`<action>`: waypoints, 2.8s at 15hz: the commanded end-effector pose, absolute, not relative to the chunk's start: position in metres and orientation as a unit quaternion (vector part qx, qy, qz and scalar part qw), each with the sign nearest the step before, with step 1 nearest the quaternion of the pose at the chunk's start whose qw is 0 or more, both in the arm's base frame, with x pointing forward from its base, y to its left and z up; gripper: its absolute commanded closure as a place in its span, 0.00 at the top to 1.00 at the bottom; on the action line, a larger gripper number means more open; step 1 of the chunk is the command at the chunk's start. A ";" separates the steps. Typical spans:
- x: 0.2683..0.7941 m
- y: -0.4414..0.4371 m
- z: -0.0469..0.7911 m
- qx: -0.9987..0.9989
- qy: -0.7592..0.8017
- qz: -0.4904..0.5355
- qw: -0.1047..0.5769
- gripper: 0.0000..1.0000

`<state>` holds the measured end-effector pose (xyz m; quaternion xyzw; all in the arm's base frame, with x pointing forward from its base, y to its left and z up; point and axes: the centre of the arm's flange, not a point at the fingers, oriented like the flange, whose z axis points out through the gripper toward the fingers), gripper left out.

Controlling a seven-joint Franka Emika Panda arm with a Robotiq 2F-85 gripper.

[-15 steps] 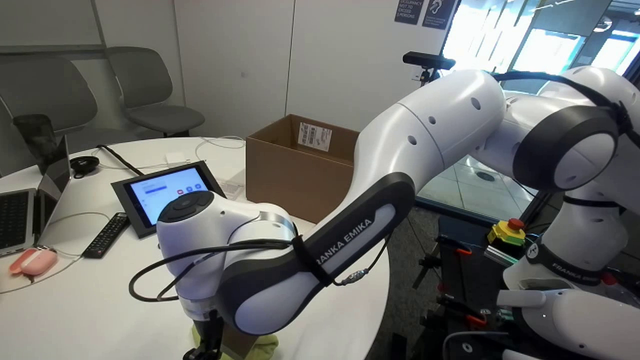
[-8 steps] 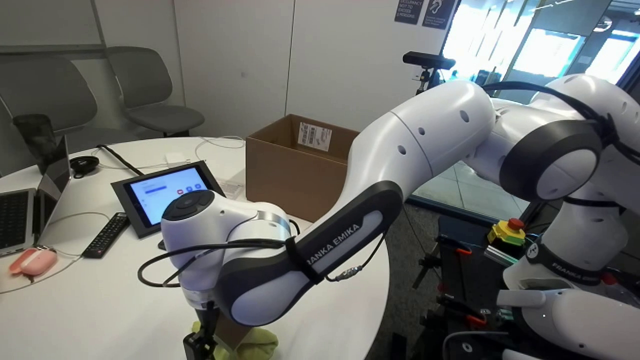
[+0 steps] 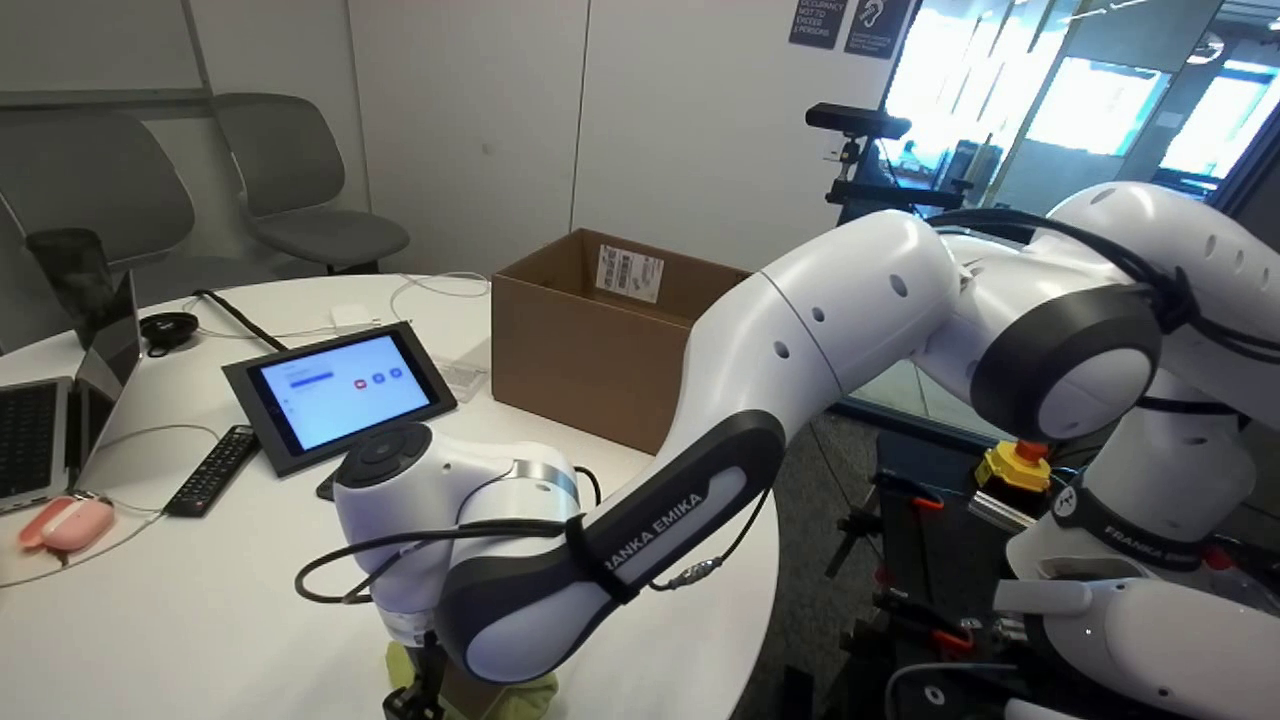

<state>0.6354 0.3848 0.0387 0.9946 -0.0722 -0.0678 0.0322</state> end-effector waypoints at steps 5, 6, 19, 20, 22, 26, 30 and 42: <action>0.649 0.392 0.002 0.992 -0.074 -0.093 0.031 0.74; 0.650 0.392 0.003 0.992 -0.073 -0.095 0.031 0.66; 0.649 0.339 0.052 0.991 0.014 -0.134 -0.015 0.07; 0.650 0.330 0.059 0.990 0.023 -0.135 -0.021 0.08; 0.654 0.311 0.073 0.990 0.037 -0.132 -0.023 0.08; 0.662 0.265 0.124 0.992 0.057 -0.111 -0.026 0.08; 0.673 0.224 0.189 0.994 0.067 -0.085 -0.024 0.08; 0.653 0.101 0.371 1.000 0.019 -0.020 -0.005 0.08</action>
